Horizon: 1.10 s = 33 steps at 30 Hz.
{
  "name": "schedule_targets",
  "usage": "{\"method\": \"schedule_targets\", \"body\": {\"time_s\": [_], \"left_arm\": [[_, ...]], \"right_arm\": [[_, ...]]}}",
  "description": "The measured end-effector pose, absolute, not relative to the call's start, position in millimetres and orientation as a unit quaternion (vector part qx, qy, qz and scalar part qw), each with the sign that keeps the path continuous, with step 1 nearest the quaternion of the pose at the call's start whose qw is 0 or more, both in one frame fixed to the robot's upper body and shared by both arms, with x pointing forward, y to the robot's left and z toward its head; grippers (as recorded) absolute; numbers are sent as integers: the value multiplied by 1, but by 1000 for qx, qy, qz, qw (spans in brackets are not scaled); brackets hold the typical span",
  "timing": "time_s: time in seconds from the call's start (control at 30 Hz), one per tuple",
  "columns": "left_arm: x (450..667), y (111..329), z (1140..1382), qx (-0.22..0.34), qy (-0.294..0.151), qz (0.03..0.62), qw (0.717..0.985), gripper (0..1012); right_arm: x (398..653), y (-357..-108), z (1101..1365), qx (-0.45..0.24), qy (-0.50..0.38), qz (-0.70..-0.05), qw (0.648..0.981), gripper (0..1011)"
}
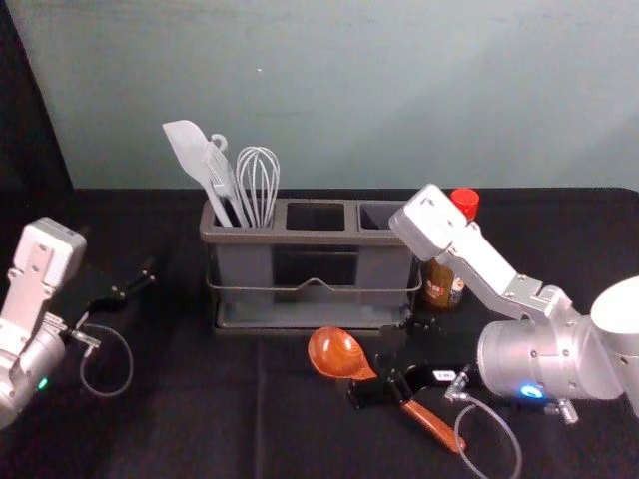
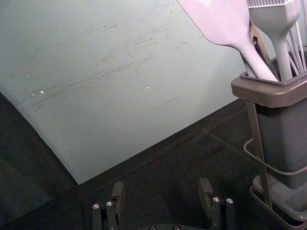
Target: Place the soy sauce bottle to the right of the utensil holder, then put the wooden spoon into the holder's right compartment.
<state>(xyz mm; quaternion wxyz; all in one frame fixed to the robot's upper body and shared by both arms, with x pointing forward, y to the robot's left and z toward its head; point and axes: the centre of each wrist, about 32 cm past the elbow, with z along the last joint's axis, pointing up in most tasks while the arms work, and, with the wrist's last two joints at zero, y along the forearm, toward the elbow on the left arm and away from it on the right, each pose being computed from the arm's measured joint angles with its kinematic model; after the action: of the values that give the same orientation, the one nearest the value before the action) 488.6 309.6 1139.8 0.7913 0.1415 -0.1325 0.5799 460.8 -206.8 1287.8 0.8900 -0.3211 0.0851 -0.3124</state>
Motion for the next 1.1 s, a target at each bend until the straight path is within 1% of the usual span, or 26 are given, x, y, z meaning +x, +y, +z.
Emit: {"method": "schedule_targets", "body": {"time_s": [0.23,0.53,1.1], "left_arm": [[489,310,1140,141,-132,580,791,1011],[489,310,1140,141,-132,580,791,1011],[489,310,1140,141,-133,580,791,1012]], "right_arm": [[474,-198,1277,-340,93,-313,882,1004],[488,-191,1268,-359,95,-294,881,1004],[510,-188,1251,-379,126,-296,868,1004]]}}
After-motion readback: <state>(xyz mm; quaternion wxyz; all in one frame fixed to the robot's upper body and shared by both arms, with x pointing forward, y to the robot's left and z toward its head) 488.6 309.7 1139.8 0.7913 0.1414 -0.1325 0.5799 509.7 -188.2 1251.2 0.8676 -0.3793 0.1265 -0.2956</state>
